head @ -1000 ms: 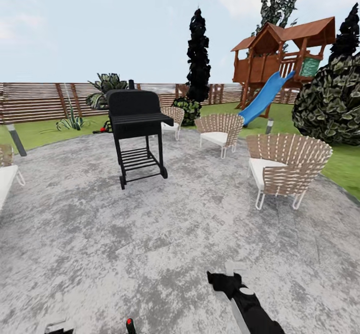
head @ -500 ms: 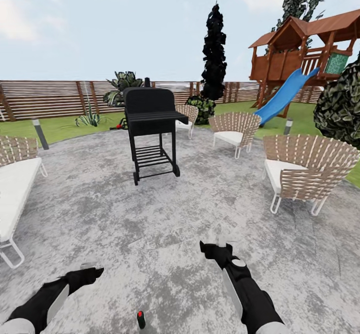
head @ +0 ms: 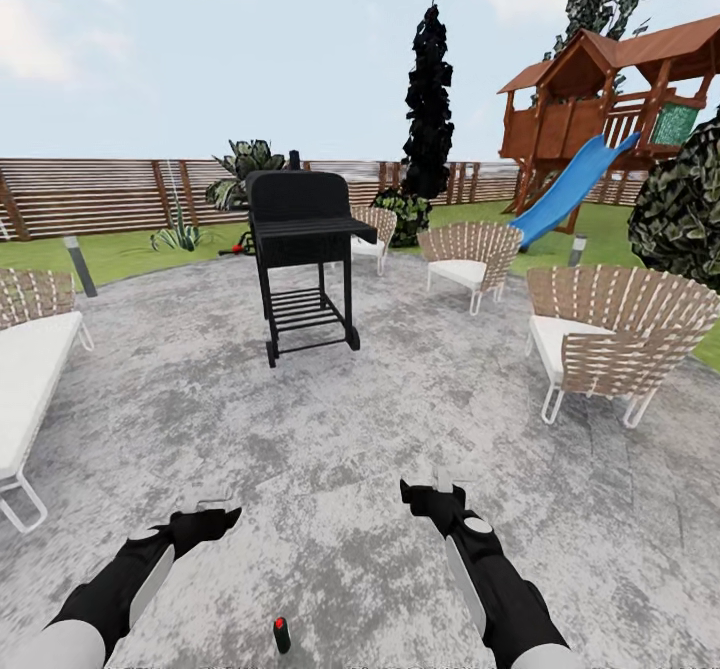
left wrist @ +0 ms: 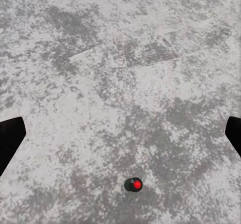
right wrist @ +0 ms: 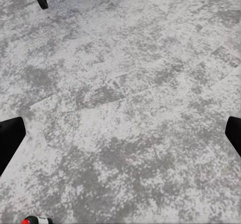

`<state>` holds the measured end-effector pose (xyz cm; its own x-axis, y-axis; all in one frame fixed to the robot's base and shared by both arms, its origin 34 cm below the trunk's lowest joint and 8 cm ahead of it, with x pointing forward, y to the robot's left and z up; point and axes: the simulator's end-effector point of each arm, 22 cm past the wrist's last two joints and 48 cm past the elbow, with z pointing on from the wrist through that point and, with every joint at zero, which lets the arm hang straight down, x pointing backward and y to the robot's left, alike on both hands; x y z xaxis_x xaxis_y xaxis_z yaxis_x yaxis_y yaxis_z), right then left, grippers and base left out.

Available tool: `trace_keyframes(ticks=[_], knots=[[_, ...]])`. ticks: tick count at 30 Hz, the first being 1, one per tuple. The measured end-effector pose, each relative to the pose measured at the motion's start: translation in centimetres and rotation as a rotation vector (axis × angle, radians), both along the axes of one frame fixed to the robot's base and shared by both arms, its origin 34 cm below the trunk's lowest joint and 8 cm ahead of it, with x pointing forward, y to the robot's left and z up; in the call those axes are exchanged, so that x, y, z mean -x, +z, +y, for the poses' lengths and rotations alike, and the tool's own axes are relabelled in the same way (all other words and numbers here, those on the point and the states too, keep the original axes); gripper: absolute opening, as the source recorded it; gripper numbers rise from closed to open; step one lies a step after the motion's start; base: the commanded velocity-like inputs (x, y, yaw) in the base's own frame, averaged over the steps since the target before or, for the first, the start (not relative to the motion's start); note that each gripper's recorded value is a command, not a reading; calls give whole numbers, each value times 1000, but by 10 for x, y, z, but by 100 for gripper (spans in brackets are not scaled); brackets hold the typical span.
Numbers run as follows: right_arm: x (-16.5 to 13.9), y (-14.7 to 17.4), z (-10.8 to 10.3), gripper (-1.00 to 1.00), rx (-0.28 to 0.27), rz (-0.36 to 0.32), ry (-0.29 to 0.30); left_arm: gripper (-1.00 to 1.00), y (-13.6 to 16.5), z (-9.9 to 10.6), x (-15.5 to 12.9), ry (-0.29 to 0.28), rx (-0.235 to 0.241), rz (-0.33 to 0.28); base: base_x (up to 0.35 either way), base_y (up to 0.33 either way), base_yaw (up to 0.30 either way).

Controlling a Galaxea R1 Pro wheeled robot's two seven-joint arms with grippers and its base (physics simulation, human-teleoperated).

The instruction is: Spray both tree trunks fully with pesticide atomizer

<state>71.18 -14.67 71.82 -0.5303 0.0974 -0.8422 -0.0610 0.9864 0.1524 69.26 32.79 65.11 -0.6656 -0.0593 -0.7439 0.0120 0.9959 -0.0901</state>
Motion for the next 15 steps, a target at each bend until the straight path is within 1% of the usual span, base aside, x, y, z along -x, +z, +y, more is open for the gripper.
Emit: trace_keyframes(ticks=[7, 12, 15], knots=[[2, -18, -1, 100, -1, 10, -1, 100, -21, 1, 5, 3, 0, 16, 0, 0, 0], [3, -32, -2, 100, -1, 17, -4, 100, -45, 3, 15, 8, 2, 51, 0, 0, 1], [4, -39, -3, 100, 0, 21, -5, 100, -56, 4, 19, 10, 3, 64, 0, 0, 53]])
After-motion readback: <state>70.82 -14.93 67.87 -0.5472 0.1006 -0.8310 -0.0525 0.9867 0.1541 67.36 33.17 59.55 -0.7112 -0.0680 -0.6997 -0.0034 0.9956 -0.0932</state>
